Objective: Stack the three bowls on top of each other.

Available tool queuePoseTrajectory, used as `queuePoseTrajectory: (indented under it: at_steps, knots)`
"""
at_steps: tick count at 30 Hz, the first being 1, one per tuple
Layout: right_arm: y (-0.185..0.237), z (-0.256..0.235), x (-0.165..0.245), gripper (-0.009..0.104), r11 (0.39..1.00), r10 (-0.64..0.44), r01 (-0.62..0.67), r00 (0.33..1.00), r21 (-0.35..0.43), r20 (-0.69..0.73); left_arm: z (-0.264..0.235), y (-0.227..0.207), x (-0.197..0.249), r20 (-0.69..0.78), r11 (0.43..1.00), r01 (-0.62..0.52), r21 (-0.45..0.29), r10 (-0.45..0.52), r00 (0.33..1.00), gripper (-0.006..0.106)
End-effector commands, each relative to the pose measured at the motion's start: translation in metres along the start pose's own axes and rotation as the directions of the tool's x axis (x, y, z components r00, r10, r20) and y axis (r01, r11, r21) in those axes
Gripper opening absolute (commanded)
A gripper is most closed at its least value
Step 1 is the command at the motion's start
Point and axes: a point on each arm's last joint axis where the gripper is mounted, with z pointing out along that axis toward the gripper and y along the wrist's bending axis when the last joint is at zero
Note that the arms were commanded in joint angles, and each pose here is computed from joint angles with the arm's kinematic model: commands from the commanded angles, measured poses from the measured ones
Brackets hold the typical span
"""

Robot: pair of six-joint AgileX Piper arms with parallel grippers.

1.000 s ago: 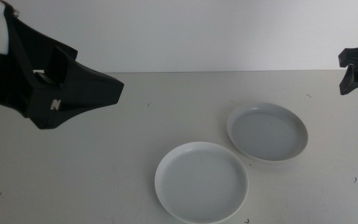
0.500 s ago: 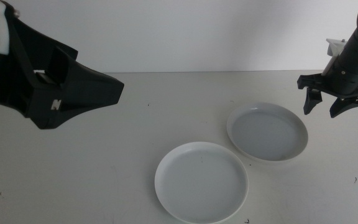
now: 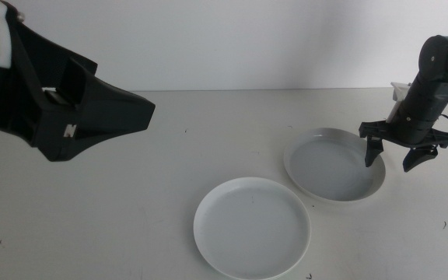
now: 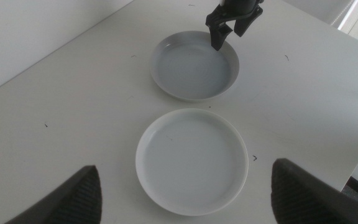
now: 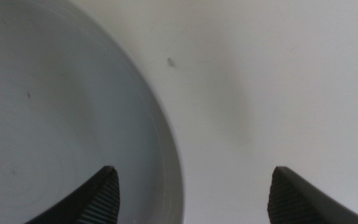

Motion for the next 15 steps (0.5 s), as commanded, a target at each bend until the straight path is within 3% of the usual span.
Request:
queuePoseTrajectory:
  at_steps: [1, 8, 15]
  knots:
    - [0.001, -0.026, -0.008, 0.059, 1.000, 0.001, 0.001, 0.995, -0.019, 0.095, -0.008, -0.002, -0.010, 0.086, 1.000, 0.007, -0.003, -0.006, 0.996, 0.105]
    - [-0.001, -0.004, -0.009, 0.043, 1.000, 0.004, -0.004, 0.999, -0.012, 0.050, -0.008, -0.002, -0.010, 0.086, 1.000, 0.007, -0.003, -0.006, 0.996, 0.105]
    - [-0.001, -0.003, -0.011, -0.001, 1.000, -0.027, 0.027, 0.997, -0.004, 0.071, -0.008, -0.002, -0.010, 0.086, 1.000, 0.007, -0.003, -0.006, 0.996, 0.105]
